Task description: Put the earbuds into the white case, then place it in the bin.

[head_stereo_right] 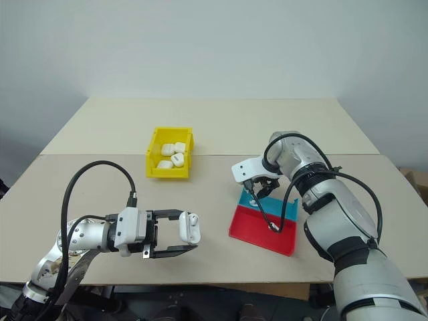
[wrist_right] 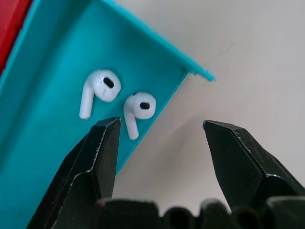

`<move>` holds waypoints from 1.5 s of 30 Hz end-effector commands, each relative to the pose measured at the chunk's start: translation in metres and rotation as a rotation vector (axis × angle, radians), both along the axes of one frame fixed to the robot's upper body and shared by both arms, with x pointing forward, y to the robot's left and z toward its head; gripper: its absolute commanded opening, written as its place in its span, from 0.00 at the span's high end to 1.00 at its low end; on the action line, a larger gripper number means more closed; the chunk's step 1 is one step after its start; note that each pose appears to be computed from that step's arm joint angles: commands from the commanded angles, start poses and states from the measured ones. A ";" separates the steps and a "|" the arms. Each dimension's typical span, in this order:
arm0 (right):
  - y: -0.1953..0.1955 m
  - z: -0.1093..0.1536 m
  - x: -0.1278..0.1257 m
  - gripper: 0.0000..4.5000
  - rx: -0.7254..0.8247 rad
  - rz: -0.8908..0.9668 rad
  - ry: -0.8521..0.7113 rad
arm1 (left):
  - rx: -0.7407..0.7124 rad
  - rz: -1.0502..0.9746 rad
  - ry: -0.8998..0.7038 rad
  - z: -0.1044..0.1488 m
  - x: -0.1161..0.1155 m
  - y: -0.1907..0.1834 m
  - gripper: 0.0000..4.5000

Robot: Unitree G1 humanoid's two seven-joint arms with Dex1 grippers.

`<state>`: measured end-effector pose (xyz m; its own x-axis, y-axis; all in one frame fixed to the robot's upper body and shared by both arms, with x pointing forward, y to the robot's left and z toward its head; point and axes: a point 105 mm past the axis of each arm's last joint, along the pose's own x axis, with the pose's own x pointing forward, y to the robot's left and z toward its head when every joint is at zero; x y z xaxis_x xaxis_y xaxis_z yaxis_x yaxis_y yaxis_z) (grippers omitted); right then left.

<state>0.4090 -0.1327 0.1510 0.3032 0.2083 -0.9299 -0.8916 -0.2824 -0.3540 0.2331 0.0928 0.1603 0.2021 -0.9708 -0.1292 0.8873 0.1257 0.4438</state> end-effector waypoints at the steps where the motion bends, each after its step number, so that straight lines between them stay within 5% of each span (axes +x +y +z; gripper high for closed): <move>1: 0.006 0.018 0.005 0.40 0.021 0.024 -0.056 | 0.001 -0.015 -0.050 0.009 -0.004 -0.003 0.39; 13: 0.009 0.010 -0.001 0.40 0.034 0.038 0.002 | -0.002 -0.013 -0.054 0.011 -0.004 -0.003 0.39; 16: 0.010 0.009 -0.001 0.53 0.040 0.037 0.001 | 0.001 -0.013 -0.049 0.011 -0.005 -0.003 0.39; 45: 0.006 -0.007 0.000 0.53 0.019 -0.060 0.052 | 0.009 -0.008 -0.053 0.008 -0.004 -0.002 0.39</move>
